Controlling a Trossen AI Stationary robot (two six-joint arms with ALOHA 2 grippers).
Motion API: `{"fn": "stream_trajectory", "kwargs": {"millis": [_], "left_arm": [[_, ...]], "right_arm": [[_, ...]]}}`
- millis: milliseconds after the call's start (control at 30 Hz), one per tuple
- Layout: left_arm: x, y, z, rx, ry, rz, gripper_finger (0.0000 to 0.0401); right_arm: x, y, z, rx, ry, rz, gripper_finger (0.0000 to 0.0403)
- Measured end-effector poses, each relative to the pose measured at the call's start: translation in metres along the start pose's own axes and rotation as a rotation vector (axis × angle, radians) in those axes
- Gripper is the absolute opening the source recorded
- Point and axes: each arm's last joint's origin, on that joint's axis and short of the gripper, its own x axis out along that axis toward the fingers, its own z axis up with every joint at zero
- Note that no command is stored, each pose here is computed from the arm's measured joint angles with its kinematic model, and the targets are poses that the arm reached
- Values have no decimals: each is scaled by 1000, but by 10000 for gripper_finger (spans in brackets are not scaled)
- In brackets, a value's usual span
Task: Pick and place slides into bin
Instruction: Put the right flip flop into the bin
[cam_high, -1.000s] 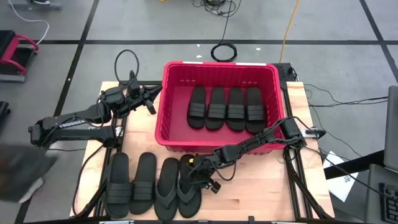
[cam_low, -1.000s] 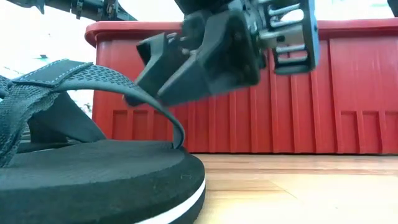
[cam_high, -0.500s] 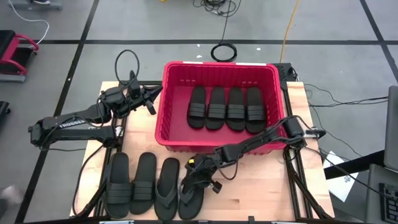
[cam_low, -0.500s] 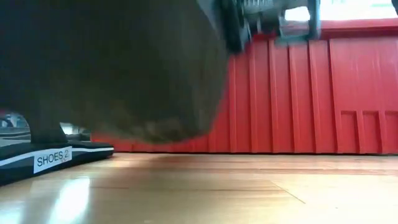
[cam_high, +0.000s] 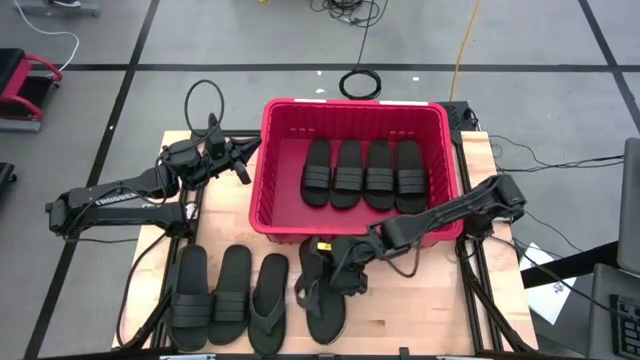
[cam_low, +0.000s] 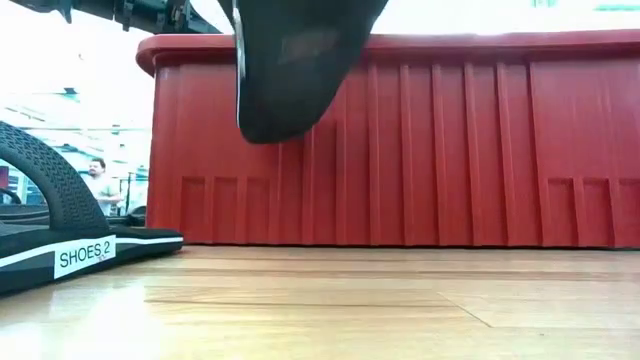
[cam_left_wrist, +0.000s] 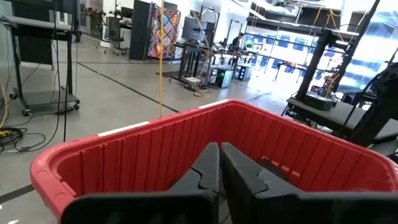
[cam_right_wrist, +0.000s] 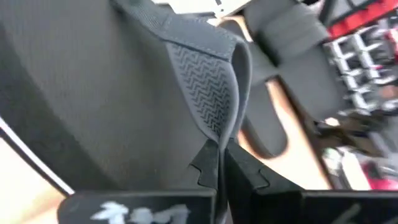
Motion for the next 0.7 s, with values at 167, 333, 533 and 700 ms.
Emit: {"fn": "stream_trajectory", "kwargs": {"millis": [167,333,533,700], "left_arm": [[0,0,-1,2,8,2,18],[0,1,-2,6,25,5,4],[0,1,-5,-23,56,10,12],[0,0,-6,-27,65,-13,20]], "right_arm": [[-42,-14,9,-38,54,-124,1],[-80,-23,14,-17,25,-223,1],[-137,-43,36,38,-99,-387,0],[-184,-63,48,107,-195,-506,0]]}}
